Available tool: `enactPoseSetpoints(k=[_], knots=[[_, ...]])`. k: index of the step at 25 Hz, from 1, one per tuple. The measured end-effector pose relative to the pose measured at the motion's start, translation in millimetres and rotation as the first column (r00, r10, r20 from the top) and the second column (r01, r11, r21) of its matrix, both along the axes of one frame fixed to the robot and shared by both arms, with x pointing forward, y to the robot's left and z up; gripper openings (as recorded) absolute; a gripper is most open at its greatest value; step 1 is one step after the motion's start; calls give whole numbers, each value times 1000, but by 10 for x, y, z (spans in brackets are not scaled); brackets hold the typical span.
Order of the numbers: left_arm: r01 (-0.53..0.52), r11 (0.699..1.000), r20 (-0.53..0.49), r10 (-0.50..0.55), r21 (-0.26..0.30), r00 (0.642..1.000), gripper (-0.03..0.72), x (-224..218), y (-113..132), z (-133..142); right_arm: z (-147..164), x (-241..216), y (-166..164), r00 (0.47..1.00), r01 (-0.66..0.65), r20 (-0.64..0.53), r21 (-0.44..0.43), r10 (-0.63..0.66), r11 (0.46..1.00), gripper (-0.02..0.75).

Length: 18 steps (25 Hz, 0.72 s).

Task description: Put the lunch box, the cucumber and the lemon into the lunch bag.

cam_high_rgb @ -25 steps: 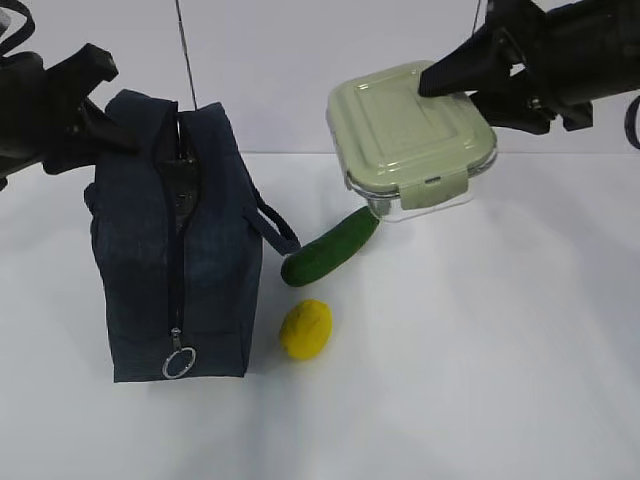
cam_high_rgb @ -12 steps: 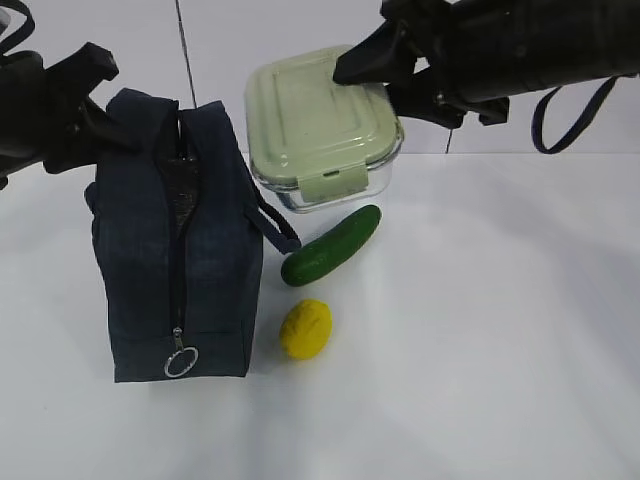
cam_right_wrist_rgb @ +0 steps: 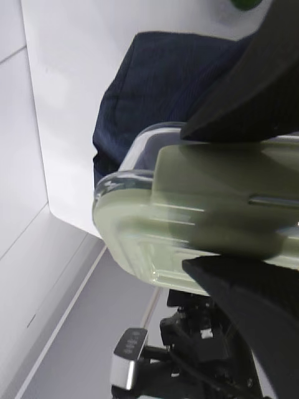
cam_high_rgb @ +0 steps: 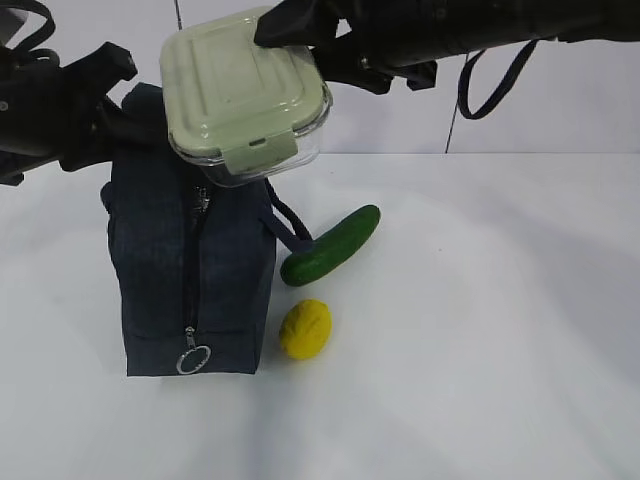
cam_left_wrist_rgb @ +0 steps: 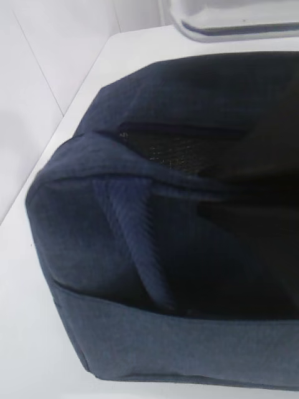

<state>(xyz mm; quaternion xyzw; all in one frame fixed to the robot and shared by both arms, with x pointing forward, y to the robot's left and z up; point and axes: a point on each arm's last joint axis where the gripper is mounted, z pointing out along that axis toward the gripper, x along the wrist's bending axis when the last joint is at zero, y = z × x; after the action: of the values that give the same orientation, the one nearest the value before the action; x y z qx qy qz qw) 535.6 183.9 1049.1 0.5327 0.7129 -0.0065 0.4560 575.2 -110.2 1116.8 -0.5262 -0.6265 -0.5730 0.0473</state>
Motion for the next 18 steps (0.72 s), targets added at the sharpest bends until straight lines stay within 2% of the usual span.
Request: enactPoseSetpoints(k=[5,9,18], knots=[[-1,1000,2,1,2,1000,11,1,1,0,7,-1,84,1000,-18,5,-1,18,1000,430],[-7,1000,8,7,3,1000,11,7,6,3,-122,70,117,1000,-14,-24,-14,13,1000,430],[-8,1000,8,8,1,1000,9,7,5,4,-472,262,139,999,25,-45,-111,-30,994,430]])
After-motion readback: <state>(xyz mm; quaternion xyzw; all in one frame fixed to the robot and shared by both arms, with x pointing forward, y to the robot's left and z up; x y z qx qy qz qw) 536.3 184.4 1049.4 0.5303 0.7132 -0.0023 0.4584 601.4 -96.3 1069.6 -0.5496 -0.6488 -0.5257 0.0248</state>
